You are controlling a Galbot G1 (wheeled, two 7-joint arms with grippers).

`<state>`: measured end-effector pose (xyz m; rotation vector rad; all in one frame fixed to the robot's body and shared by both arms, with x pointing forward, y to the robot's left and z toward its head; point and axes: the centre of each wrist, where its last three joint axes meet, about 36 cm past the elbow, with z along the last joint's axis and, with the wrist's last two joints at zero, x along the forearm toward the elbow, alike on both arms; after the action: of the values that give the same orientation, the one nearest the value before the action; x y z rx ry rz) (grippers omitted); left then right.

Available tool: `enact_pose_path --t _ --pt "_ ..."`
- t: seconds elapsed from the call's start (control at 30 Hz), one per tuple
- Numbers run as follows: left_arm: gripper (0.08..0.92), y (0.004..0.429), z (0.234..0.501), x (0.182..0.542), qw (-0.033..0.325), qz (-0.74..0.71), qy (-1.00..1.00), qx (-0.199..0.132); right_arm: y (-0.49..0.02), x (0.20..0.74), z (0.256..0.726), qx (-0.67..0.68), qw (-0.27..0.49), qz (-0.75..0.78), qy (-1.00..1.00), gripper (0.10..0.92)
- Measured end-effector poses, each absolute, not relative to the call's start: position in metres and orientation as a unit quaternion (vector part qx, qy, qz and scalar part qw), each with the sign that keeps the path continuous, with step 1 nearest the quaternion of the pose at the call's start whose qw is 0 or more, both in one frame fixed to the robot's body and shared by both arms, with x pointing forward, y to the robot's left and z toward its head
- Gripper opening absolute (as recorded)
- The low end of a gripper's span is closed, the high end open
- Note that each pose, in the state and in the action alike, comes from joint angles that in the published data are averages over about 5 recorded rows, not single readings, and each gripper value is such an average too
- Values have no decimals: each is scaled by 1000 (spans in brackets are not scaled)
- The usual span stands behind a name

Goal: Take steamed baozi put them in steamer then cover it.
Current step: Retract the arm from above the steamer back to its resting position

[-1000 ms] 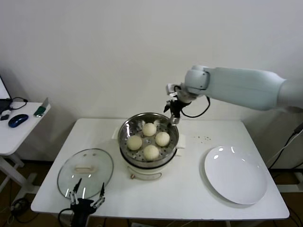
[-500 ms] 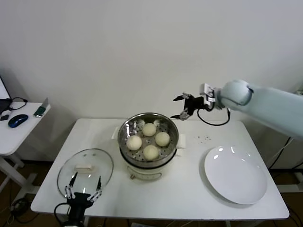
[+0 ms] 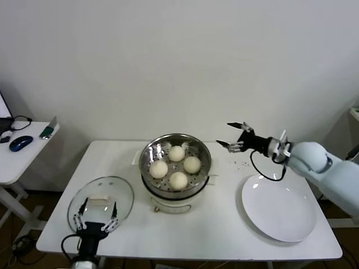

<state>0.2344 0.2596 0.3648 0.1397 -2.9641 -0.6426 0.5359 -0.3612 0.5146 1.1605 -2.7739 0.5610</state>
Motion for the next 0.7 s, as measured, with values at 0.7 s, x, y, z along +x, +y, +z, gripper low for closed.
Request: enact_pose_path --t 0.7 --pt "823 280 373 259 64 -586 -808 12 -373 423 418 171 35 19 -984 823"
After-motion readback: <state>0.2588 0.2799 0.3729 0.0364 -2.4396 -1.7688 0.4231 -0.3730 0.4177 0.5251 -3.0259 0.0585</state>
